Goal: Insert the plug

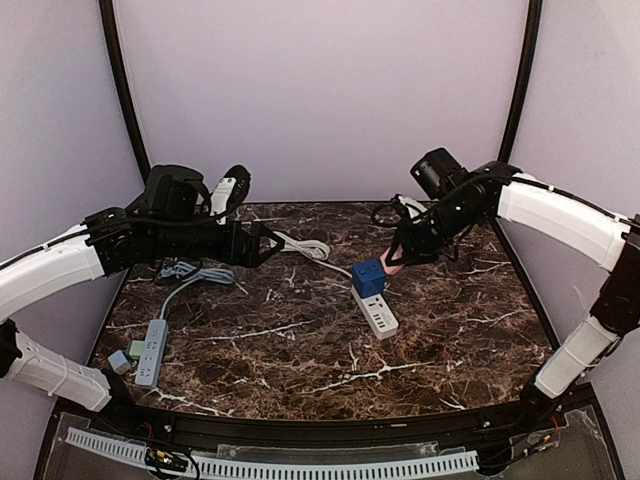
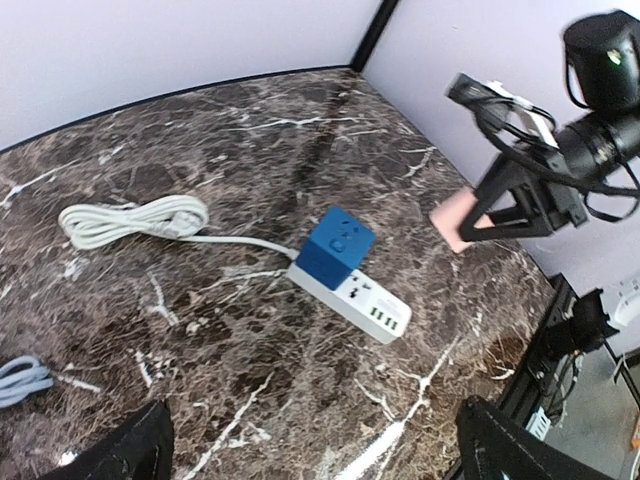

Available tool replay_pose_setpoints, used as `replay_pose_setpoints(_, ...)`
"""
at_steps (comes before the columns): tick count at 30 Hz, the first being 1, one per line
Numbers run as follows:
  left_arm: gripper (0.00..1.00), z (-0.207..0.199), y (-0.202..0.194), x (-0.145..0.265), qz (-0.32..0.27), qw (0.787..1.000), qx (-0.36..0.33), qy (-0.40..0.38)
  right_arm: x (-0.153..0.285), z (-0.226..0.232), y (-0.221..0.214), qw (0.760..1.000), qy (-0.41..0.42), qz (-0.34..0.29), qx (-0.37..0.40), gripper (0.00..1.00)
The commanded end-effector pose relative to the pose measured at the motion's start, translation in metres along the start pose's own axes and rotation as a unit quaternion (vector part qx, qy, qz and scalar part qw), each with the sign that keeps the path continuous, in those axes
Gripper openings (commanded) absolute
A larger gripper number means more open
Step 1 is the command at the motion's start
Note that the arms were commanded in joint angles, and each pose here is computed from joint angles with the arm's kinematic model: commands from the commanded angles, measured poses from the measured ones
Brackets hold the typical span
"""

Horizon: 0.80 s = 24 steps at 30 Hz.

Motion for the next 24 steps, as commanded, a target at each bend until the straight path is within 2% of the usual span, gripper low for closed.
replay_pose_setpoints(1, 0.99, 0.031, -0.012, 0.008, 0.013, 0.996, 0.052, 0.075, -0.015, -0.015, -0.005, 0.999, -0.027, 0.010, 0.025, 0.00)
replay_pose_setpoints(5, 0.99, 0.049, -0.016, 0.020, 0.012, 0.989, 0.060, 0.131, -0.028, -0.020, -0.010, 0.999, -0.029, 0.022, 0.032, 0.00)
replay_pose_setpoints(13, 0.99, 0.069, -0.027, 0.041, -0.001, 0.979, 0.084, 0.183, -0.053, -0.035, -0.016, 0.996, -0.058, 0.056, 0.044, 0.00)
replay_pose_setpoints(24, 0.99, 0.086, -0.043, 0.055, -0.007, 0.969, 0.114, 0.219, -0.083, -0.045, -0.020, 0.991, -0.080, 0.093, 0.049, 0.00)
Point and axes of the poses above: each gripper's point midway between its finger pads, its own x axis back along the fingers, its own z axis along the line the jaws close on, y = z × x, the point moved 2 cm from there along x, back along the fingers, and after that the axes turned 6 degrees about x, right-handed, at the moved point
